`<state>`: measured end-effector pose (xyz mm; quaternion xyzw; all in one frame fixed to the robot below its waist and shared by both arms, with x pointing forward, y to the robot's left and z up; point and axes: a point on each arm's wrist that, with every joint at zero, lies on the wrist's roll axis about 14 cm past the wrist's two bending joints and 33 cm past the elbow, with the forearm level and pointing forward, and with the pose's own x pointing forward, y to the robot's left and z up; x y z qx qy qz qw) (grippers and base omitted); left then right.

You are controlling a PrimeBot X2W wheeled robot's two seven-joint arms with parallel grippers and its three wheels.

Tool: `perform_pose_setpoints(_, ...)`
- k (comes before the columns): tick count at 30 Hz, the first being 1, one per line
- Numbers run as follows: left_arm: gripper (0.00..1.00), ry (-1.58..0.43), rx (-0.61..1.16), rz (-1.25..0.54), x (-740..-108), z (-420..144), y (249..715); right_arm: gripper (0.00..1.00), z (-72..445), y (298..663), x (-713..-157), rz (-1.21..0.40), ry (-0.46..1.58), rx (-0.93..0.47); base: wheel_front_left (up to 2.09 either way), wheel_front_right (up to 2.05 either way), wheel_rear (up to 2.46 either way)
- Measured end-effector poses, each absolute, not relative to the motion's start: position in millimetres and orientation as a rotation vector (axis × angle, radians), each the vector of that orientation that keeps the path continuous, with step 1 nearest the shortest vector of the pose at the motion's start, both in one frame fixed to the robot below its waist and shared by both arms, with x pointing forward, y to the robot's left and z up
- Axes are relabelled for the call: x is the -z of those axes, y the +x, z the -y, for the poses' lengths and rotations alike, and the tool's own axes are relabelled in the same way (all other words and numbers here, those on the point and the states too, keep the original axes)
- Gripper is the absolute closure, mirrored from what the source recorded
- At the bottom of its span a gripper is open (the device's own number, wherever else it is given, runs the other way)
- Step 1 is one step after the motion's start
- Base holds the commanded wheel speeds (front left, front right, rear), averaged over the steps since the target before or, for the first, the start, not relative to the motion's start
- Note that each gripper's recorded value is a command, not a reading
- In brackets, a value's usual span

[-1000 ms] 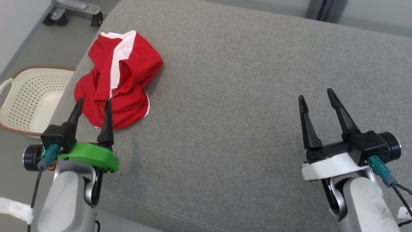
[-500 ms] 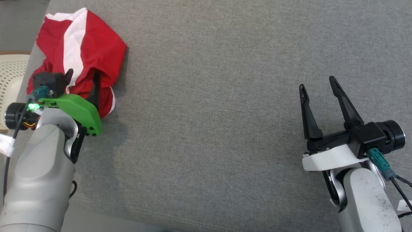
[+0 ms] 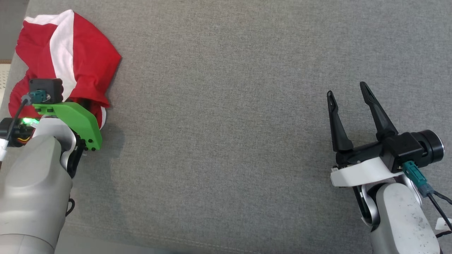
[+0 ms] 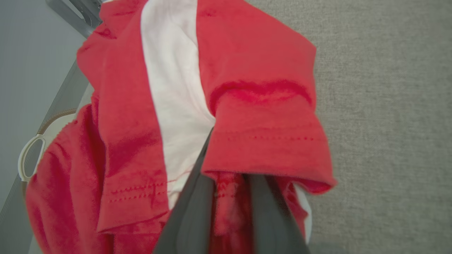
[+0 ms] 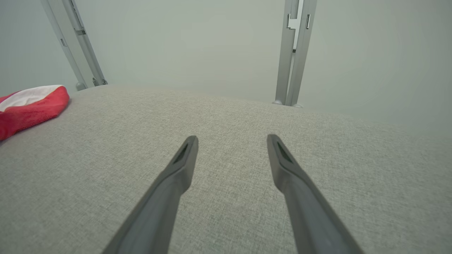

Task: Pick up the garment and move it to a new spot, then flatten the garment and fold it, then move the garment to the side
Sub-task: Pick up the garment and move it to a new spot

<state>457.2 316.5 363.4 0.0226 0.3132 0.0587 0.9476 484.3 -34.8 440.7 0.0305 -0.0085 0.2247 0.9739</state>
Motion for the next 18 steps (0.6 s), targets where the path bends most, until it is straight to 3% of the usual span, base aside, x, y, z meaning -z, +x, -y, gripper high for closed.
perform_pose_setpoints(11, 1.00, 0.036, -0.140, -0.327, -434, -326, 476, 0.00, 34, 478, -468, 0.067, 0.078, -0.454, 0.00, 0.00, 0.00)
perform_pose_setpoints(18, 1.00, -0.027, -0.033, -0.104, -499, -284, 486, 0.00, 40, 467, -495, 0.113, 0.089, -0.440, 0.00, 0.00, 0.00)
